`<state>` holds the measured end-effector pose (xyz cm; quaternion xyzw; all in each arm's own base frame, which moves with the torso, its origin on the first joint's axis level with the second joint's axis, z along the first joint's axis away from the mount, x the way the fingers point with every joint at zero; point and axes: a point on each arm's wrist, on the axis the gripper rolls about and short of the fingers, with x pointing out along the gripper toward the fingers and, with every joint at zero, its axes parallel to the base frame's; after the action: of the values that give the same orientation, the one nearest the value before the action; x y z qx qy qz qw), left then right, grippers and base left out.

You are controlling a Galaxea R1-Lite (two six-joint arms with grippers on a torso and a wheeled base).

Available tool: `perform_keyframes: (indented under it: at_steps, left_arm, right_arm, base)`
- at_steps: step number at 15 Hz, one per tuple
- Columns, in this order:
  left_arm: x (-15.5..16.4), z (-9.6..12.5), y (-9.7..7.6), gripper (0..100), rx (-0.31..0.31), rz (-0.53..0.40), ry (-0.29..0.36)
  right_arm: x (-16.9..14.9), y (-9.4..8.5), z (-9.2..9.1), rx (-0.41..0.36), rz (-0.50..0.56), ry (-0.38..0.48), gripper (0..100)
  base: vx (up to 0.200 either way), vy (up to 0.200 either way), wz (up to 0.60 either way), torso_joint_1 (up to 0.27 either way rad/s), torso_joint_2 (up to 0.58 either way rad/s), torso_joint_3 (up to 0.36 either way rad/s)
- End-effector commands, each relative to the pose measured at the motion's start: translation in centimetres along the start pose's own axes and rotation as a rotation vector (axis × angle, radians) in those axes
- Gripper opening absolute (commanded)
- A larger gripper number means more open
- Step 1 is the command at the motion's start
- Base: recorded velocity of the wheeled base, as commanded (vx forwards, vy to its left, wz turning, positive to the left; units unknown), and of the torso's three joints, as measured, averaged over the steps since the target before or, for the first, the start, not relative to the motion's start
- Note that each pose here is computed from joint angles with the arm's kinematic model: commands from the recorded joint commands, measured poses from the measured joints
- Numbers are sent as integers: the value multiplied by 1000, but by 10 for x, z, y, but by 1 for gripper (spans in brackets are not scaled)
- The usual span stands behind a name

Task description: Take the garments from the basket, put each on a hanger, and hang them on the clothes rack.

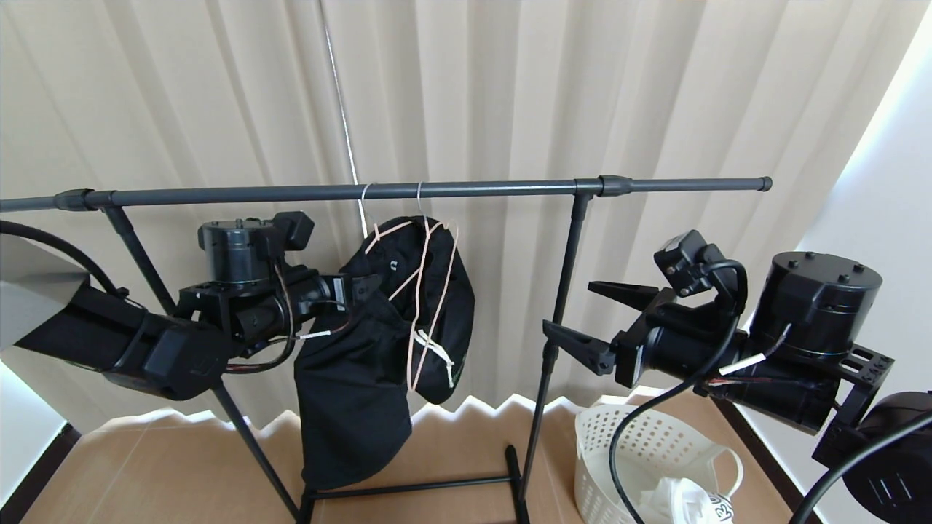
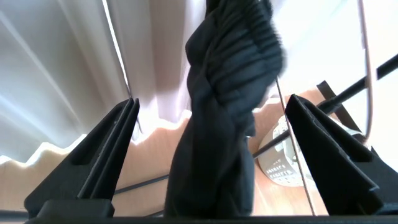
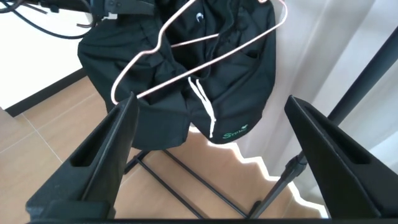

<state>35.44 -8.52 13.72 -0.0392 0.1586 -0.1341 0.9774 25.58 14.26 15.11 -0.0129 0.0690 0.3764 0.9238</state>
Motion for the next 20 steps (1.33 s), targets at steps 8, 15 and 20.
perform_keyframes:
  at_steps: [8,15,20]
  left_arm:
    - [-168,-1,-4,100,3,10,-133]
    - [-277,-65,-8,100,12,-7,-145]
    - [-308,-122,-4,100,16,0,-83]
  right_arm:
    - [-76,4,59,99,-181,-163,100]
    - [-198,58,-13,122,-258,56,100]
    - [-243,67,-85,114,-284,122,100]
  base:
    - [0,0,0,0,0,0]
    - [0,0,0,0,0,0]
    - [0,0,0,0,0,0]
